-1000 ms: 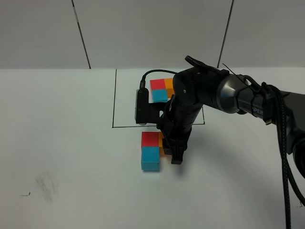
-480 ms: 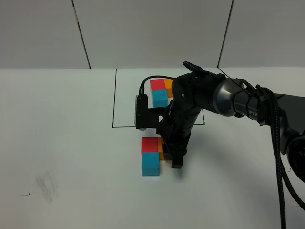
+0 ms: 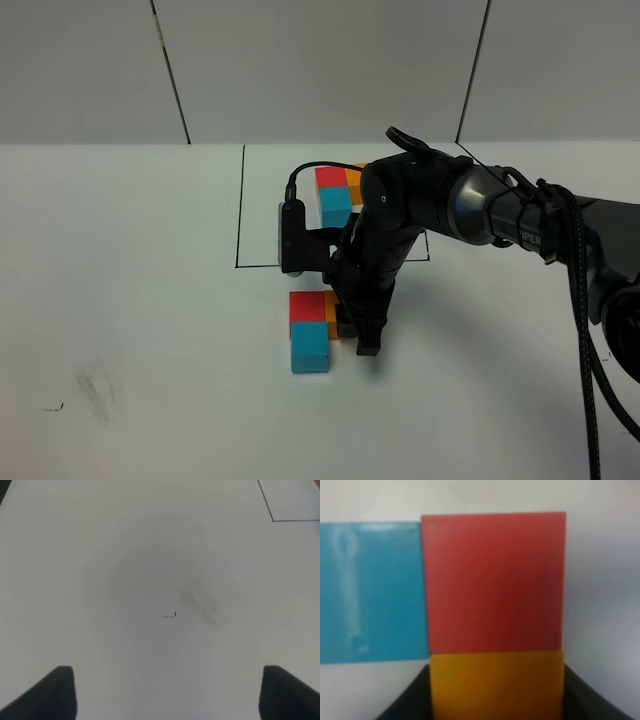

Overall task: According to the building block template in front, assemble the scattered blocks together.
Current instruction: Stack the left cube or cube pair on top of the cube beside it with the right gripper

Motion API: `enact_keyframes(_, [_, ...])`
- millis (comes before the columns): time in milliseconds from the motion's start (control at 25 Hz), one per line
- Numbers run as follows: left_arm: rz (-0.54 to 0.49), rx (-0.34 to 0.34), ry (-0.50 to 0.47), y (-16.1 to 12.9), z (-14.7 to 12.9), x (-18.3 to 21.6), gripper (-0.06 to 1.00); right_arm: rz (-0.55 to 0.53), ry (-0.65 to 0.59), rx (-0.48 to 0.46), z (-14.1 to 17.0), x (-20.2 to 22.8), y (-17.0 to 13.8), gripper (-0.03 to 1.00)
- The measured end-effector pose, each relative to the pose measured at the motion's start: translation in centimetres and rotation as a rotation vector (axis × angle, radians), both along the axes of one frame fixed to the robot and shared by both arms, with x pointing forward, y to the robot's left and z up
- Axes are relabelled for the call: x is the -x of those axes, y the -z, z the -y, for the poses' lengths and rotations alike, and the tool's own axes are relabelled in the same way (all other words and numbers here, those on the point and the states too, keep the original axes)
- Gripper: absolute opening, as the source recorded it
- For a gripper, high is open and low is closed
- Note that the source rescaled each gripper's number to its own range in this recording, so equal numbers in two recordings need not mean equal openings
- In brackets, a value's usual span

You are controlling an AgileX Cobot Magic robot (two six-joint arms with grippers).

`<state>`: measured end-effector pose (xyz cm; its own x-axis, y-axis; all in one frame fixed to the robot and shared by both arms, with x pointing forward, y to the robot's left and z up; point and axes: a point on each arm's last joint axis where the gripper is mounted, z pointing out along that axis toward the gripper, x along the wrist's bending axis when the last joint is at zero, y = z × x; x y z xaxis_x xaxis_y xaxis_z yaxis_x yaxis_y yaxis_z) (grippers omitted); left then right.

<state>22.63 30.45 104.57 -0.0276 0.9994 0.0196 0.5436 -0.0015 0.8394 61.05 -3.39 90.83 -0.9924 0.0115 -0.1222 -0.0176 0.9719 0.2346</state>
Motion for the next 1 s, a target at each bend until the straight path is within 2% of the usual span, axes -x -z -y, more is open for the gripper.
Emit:
enact_keyframes(320, [0.0,0.0,0.0,0.0,0.0,0.0,0.85,-0.018,0.002,0.007,-0.1,-0.1,1.2,0.01])
enact_keyframes(1000, [0.0,0.0,0.0,0.0,0.0,0.0,0.85,-0.029,0.0,0.012,-0.1,-0.1,1.2,0.01])
